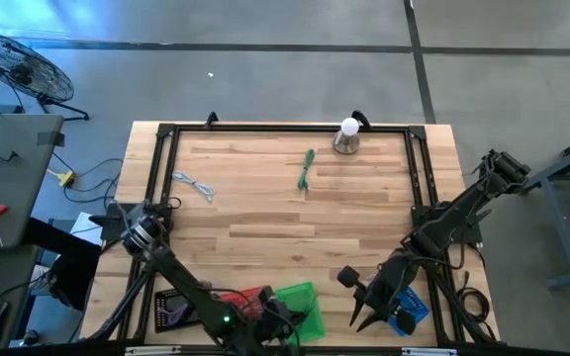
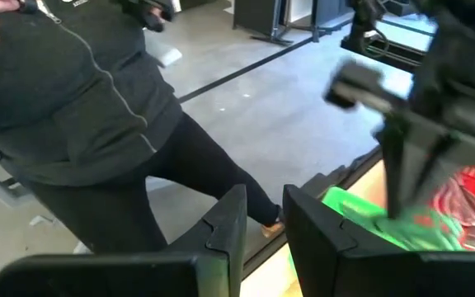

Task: Pick & Place USB Port
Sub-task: Put the green USB charger into the green bin

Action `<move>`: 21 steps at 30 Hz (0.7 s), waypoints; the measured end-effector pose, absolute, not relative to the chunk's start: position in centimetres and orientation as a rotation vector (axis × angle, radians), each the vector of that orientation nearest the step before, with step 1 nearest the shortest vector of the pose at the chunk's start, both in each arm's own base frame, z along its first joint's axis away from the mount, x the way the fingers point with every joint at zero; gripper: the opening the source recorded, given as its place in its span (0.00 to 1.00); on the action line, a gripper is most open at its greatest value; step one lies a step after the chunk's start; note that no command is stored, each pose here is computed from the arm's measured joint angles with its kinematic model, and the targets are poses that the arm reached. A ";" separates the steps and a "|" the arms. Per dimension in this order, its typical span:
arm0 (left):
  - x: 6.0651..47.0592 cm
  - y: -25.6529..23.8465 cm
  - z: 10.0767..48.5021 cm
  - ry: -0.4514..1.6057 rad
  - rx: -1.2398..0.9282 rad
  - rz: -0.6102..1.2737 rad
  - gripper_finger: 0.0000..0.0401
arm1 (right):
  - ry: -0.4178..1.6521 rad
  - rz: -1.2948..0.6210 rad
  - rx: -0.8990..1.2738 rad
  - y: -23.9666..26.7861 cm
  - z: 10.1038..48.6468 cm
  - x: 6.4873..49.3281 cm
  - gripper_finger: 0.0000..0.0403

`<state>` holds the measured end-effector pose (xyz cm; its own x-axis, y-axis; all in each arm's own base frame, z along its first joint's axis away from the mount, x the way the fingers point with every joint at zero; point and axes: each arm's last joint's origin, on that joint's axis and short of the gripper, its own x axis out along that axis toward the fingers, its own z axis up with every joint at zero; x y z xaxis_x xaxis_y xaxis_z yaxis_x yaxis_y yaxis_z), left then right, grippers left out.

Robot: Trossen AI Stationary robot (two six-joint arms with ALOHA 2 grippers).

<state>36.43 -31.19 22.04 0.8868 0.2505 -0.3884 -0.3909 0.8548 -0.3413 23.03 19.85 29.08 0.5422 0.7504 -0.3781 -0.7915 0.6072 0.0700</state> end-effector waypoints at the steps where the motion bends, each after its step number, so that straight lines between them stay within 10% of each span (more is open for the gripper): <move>1: 36.5 -31.0 21.5 0.354 -0.435 0.364 0.00 | 0.394 0.922 -0.113 20.0 29.1 22.9 0.18; 21: 37.6 -28.7 19.5 0.576 -0.364 0.361 0.14 | 0.436 0.826 -0.193 21.5 28.4 21.3 0.18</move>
<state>37.56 -28.66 19.50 0.7801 0.2264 -0.5833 -0.4262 0.8748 -0.2304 21.26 21.46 28.42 0.5963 0.6672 -0.4464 -0.7451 0.6669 0.0015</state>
